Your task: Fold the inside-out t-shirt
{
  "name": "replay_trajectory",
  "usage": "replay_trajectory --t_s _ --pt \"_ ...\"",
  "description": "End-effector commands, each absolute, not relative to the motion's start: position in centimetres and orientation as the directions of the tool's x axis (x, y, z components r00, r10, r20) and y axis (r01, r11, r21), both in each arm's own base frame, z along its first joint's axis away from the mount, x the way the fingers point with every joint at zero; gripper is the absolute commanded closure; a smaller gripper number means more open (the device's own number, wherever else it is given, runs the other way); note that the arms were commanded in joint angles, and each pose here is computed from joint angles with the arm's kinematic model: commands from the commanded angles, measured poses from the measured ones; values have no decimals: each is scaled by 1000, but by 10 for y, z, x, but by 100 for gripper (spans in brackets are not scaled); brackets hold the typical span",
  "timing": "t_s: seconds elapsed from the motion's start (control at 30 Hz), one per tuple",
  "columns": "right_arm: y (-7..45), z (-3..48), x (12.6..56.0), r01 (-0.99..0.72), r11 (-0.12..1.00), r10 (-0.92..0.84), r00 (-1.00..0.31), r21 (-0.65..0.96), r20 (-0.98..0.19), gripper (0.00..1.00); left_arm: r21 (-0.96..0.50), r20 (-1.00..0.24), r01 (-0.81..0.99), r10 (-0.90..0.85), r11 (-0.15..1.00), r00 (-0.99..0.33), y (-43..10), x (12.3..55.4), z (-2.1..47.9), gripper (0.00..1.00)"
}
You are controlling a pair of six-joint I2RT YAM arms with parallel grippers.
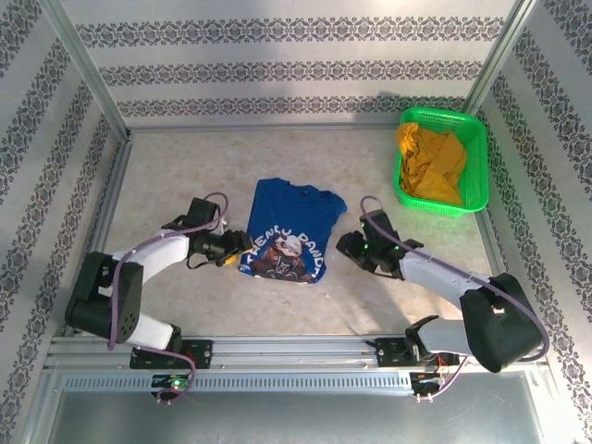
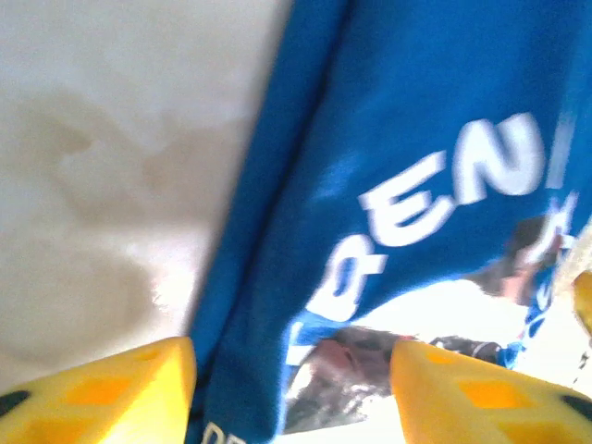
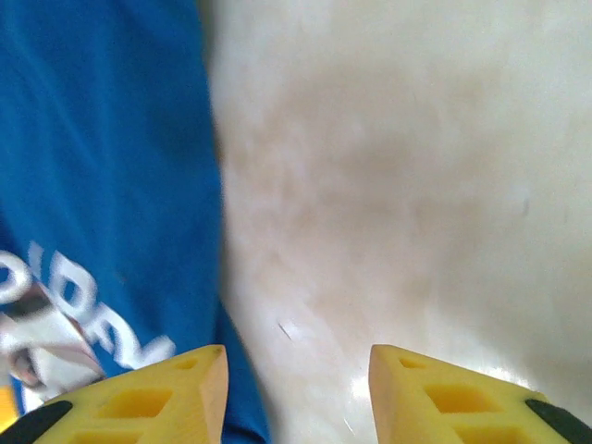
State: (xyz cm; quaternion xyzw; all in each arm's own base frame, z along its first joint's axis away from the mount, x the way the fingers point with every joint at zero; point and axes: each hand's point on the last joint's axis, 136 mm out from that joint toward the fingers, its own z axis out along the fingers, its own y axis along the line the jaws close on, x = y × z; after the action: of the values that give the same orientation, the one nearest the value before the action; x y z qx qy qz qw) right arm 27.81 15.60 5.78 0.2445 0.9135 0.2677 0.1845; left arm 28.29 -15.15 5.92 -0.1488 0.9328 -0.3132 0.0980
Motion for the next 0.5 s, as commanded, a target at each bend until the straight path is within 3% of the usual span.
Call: replay_trajectory --t_s 0.0,0.13,0.3,0.47 --pt "156 77 311 279 763 498 -830 584 -253 50 -586 -203 -139 -310 799 -929 -144 300 97 36" --pt "172 81 360 231 775 451 -854 588 -260 45 -662 -237 -51 -273 747 -932 -173 324 123 33" --pt "180 73 403 257 797 456 -849 546 -266 46 -746 -184 16 -183 666 -966 -222 325 119 31" --pt "178 58 419 311 804 483 -839 508 -252 56 -743 -113 -4 -131 669 -985 -232 308 92 31"
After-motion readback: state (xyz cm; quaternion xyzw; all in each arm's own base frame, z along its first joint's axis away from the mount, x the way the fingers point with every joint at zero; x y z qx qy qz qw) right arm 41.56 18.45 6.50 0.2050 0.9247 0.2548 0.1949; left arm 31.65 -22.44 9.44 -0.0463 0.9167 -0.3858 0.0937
